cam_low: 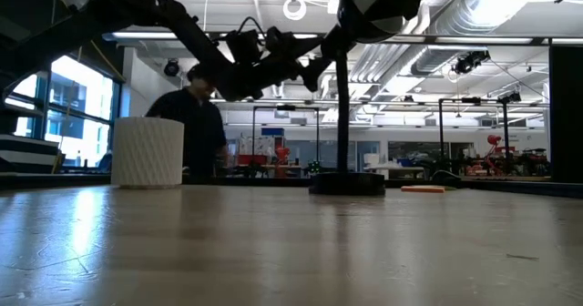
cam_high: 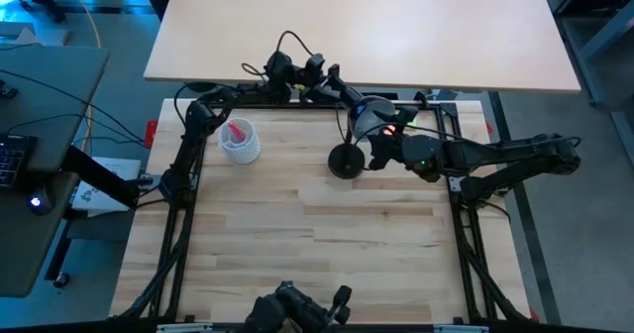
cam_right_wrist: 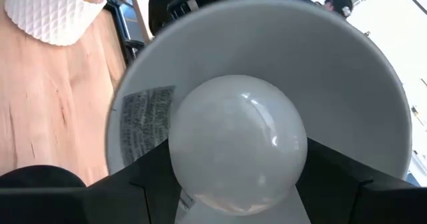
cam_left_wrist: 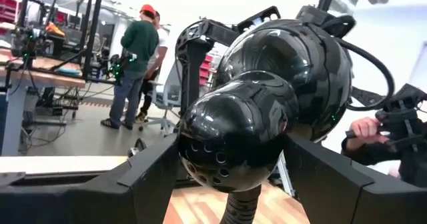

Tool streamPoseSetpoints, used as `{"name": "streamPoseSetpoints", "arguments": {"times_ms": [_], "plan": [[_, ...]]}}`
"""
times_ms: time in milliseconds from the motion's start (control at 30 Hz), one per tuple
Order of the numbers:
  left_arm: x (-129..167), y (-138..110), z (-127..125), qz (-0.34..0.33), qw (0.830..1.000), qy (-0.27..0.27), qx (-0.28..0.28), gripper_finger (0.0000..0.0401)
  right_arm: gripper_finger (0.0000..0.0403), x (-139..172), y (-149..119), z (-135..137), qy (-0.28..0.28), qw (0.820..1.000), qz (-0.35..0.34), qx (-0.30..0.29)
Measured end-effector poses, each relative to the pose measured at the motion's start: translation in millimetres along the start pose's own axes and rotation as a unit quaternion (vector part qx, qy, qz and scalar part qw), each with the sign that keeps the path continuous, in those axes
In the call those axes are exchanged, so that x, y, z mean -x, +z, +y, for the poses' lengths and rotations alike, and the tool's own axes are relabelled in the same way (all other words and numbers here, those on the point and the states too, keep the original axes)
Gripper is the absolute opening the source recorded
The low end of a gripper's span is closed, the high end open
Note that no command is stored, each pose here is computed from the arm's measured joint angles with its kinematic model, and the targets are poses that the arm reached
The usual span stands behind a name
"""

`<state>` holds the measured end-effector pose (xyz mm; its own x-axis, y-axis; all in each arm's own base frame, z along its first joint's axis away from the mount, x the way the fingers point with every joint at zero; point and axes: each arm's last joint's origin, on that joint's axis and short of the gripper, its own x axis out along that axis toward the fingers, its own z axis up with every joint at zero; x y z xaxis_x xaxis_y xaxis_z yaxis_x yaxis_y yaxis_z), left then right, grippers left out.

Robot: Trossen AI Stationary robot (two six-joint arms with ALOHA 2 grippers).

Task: Screw lightbulb
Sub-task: Insert the light bulb into the desk lamp

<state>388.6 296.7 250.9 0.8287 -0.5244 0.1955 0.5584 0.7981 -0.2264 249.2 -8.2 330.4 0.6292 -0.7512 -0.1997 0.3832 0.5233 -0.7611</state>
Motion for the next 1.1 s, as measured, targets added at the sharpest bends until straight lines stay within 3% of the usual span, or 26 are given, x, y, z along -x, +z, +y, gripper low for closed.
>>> {"name": "streamPoseSetpoints", "arguments": {"times_ms": [400, 733, 933, 1100], "plan": [[-12, -4, -5, 0.018, 0.999, -0.027, -0.012, 0.0262, 0.0238, 5, 1, 0, -0.014, 1.0, 0.007, -0.009], [-23, -8, -9, 0.027, 0.999, -0.046, -0.007, 0.0262, 0.0238, 23, -7, -24, 0.01, 0.995, -0.025, -0.096], [-30, -11, -12, 0.029, 0.998, -0.055, -0.009, 0.0262, 0.0238, 18, -9, -14, 0.032, 0.995, -0.023, -0.092], [-31, -11, -12, 0.029, 0.998, -0.056, -0.008, 0.0262, 0.0238, 13, -13, -6, 0.015, 0.995, -0.027, -0.093]]}}
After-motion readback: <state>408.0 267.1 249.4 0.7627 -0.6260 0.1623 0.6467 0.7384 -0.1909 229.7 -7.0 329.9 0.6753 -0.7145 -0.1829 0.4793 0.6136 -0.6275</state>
